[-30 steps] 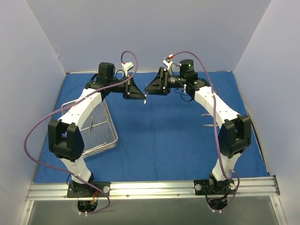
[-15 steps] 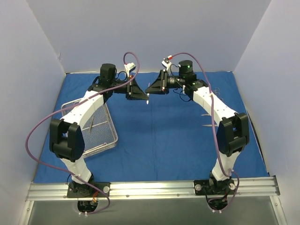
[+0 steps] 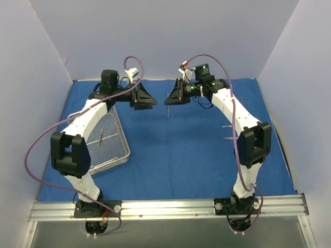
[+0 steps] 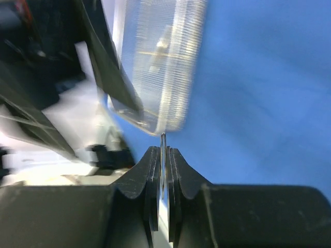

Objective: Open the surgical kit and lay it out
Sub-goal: Place the medical item in the surgical kit.

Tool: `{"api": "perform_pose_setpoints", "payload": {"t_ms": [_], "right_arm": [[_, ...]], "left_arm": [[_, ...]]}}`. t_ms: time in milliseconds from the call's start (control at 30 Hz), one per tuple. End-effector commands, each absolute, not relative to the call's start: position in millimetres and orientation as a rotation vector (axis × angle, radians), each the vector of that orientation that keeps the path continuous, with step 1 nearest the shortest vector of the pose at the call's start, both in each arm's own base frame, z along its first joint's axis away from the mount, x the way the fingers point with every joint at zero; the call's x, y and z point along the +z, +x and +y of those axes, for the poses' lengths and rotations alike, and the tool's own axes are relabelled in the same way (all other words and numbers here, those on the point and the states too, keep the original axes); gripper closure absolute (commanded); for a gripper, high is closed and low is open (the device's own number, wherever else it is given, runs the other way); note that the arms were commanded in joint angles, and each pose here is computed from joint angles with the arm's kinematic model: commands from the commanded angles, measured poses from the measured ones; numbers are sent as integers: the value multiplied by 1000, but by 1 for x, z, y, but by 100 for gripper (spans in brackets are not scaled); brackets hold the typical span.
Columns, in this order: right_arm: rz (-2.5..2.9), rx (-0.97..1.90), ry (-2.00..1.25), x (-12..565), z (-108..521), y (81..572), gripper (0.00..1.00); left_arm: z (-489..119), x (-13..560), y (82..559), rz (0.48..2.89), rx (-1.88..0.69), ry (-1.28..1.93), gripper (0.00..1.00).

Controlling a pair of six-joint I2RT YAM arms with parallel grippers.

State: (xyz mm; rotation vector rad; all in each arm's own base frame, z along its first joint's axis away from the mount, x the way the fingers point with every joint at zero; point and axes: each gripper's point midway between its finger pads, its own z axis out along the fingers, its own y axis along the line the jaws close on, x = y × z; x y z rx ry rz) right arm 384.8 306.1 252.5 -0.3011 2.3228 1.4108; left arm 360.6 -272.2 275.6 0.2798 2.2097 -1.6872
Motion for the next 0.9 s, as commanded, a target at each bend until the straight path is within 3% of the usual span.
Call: {"api": "perform_pose_setpoints", "payload": {"t_ms": [0,133,167,267,400,633,733,867], "right_arm": [[2450,1112,-417,226,277,379,100],[2565,691,-539,187,228,376,100],[2639,465,-526,171,198,374,100],[2735,171,-693,139,151,353,100],[2659,-333,-966,146,82,345,100],[2319,-640,-1329,157,26,349,100],[2360,-709,-1521,142,0,342,100],[2361,-662,-1534,141,-26,329,100]], "left_arm": [[-222,280,384,2218,-1431,151,8],[-147,236,398,2442,-1000,-113,6],[-131,231,403,2455,-882,-163,6],[-113,228,401,2471,-778,-241,6],[-109,231,391,2445,-756,-253,6],[-114,221,390,2471,-797,-281,6],[-116,222,391,2472,-814,-284,6],[-110,219,389,2474,-771,-296,6]]}}
